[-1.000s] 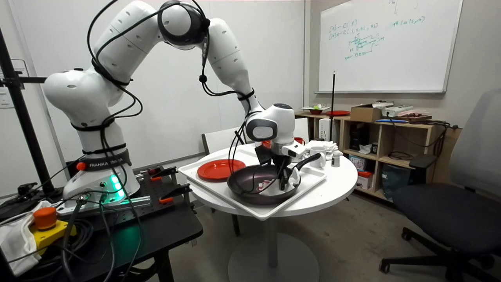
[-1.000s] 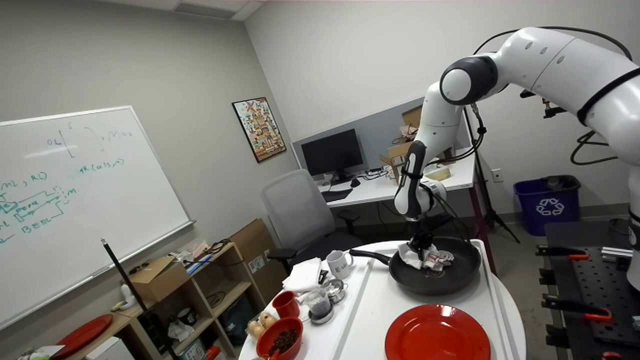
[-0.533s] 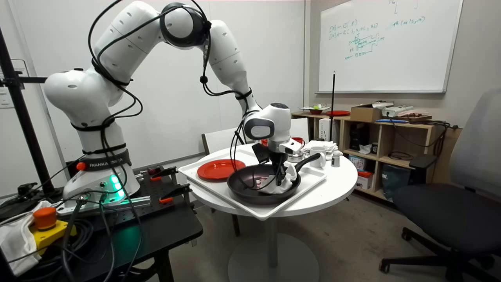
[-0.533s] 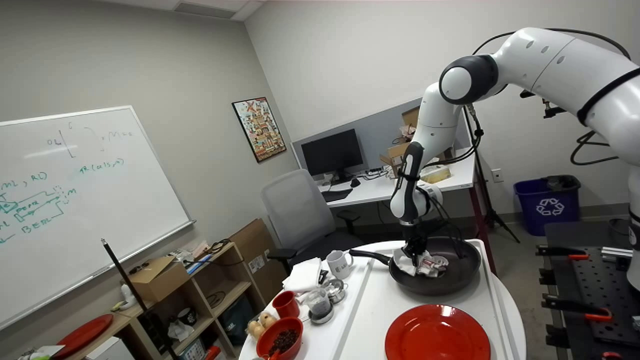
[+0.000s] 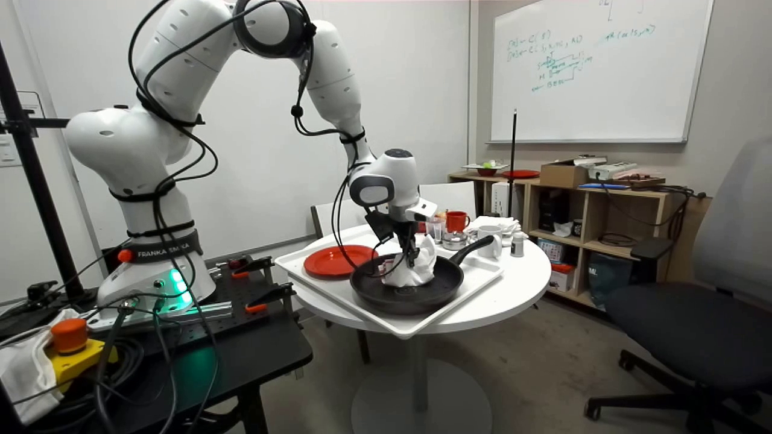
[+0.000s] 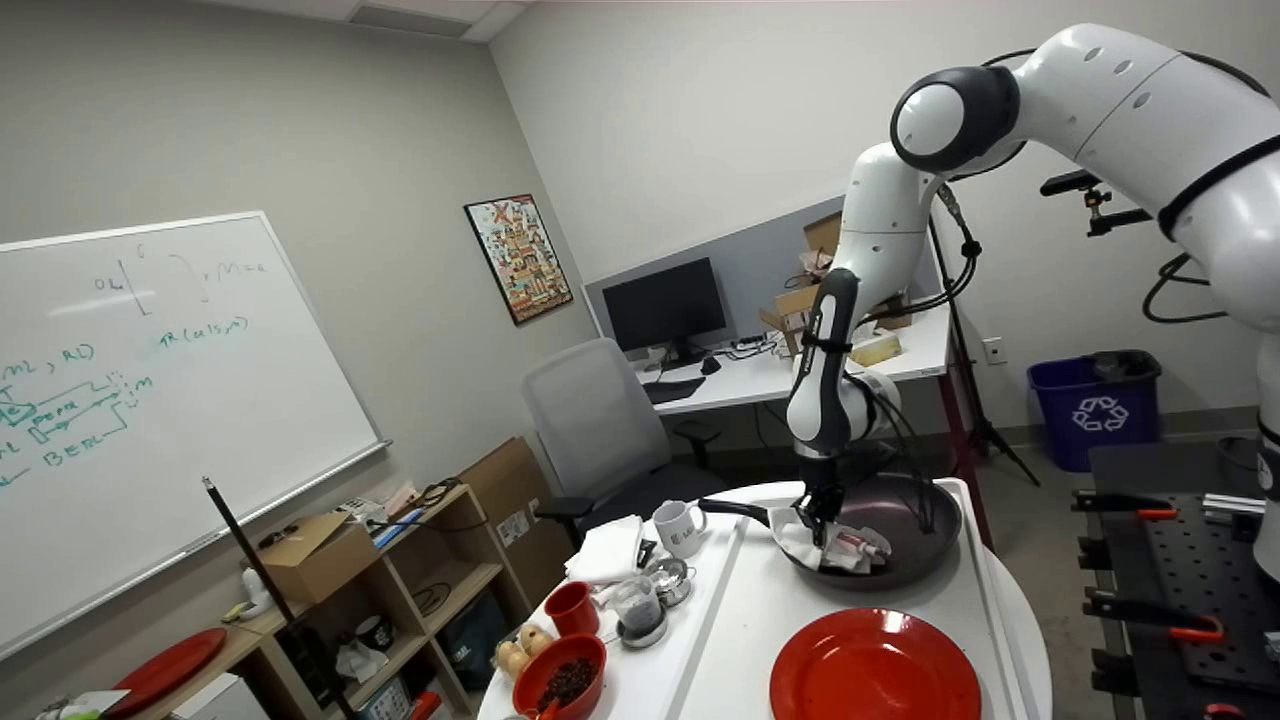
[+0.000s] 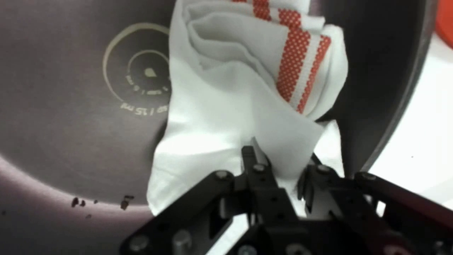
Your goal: Use the towel to wipe the pan.
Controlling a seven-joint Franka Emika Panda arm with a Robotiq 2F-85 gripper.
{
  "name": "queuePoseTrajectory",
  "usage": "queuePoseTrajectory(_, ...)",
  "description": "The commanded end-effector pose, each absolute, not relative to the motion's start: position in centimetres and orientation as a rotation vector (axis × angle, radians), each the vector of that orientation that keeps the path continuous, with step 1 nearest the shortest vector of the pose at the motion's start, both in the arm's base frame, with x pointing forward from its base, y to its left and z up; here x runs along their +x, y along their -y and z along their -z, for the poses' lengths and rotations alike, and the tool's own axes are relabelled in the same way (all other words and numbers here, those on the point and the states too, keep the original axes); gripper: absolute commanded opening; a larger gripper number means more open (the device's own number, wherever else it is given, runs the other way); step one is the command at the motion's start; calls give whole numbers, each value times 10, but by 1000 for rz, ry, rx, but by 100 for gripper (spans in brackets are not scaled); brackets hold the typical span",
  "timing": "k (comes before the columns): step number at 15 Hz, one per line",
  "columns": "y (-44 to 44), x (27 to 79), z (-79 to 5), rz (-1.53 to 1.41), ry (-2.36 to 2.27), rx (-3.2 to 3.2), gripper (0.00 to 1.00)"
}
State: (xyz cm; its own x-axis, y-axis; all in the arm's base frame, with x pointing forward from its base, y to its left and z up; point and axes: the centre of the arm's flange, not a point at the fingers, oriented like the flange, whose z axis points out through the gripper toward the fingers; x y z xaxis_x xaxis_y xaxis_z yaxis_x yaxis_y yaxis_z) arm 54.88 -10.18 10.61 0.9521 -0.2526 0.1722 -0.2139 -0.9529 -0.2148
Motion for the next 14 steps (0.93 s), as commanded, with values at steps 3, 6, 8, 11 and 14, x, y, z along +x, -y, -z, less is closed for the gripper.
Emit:
queuePoseTrajectory(3, 54, 528, -162, 397, -260, -2882, 5)
queuePoseTrajectory(6, 22, 544, -183, 409, -206, -2869, 5)
queuePoseTrajectory(8, 3, 556, -194, 404, -200, -2865, 5)
queuePoseTrajectory(11, -26, 575, -207, 375, -210, -2872, 5)
queuePoseTrajectory(14, -49, 597, -214, 309, -242, -2888, 5)
